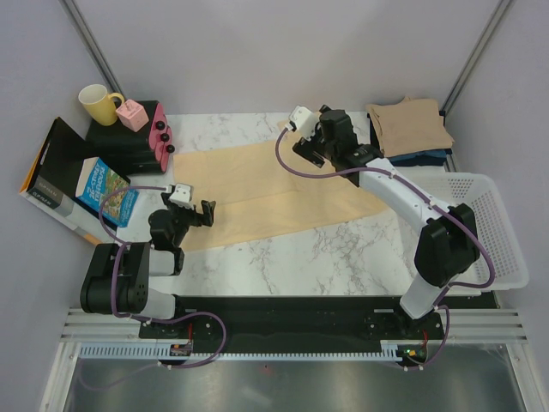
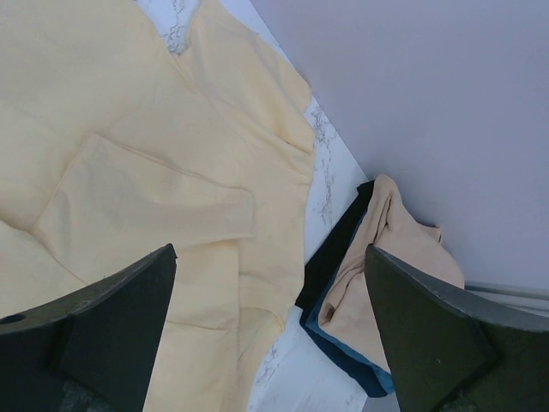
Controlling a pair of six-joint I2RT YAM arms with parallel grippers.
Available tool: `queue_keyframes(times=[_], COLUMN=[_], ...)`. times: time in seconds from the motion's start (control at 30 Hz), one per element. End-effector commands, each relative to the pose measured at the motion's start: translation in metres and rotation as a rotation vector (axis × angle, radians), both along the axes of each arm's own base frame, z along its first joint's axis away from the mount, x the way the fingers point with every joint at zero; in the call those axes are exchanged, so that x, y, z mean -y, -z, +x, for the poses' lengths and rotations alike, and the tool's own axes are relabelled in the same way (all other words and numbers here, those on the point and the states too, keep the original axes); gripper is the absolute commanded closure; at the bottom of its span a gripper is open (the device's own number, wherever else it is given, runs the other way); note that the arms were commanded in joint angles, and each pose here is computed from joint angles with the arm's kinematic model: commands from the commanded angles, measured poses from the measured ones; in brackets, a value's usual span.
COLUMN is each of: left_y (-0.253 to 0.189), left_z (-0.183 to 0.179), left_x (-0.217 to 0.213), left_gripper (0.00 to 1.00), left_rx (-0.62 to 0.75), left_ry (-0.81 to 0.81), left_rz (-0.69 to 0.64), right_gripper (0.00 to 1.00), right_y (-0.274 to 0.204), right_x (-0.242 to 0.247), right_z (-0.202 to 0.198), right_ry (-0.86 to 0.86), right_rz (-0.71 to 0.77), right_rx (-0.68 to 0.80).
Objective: Fold and stack the t-shirts
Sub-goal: Fold the tshirt
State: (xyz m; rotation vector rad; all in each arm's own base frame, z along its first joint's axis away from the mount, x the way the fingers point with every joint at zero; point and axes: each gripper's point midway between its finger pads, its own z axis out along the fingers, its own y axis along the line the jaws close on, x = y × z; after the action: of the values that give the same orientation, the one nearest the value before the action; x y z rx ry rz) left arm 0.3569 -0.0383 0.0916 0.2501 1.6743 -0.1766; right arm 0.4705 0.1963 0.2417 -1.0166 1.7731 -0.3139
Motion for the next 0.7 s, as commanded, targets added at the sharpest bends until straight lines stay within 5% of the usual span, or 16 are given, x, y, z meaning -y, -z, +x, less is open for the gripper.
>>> queue_keyframes(times=[0.0, 0.53, 0.67], left_y=[-0.015, -0.016, -0.059], left_z=[0.008, 0.006, 0.006], left_x=[-0.001, -0.003, 0.008], left_gripper=[0.01, 0.0, 0.01], left_rx=[0.049, 0.044, 0.029], left_ry=[-0.012, -0.025, 0.057], left_rz=[-0.026, -0.029, 0.007], right_gripper=[0.02, 0.02, 0.02], right_y=[-0.016, -0.008, -0.012], right_x=[0.007, 0.02, 0.03], right_z=[-0.003, -0.015, -0.022], right_ry=[0.034, 0.088, 0.119], right_rz=[0.048, 0.062, 0.07], right_rx=[0.05, 0.051, 0.065])
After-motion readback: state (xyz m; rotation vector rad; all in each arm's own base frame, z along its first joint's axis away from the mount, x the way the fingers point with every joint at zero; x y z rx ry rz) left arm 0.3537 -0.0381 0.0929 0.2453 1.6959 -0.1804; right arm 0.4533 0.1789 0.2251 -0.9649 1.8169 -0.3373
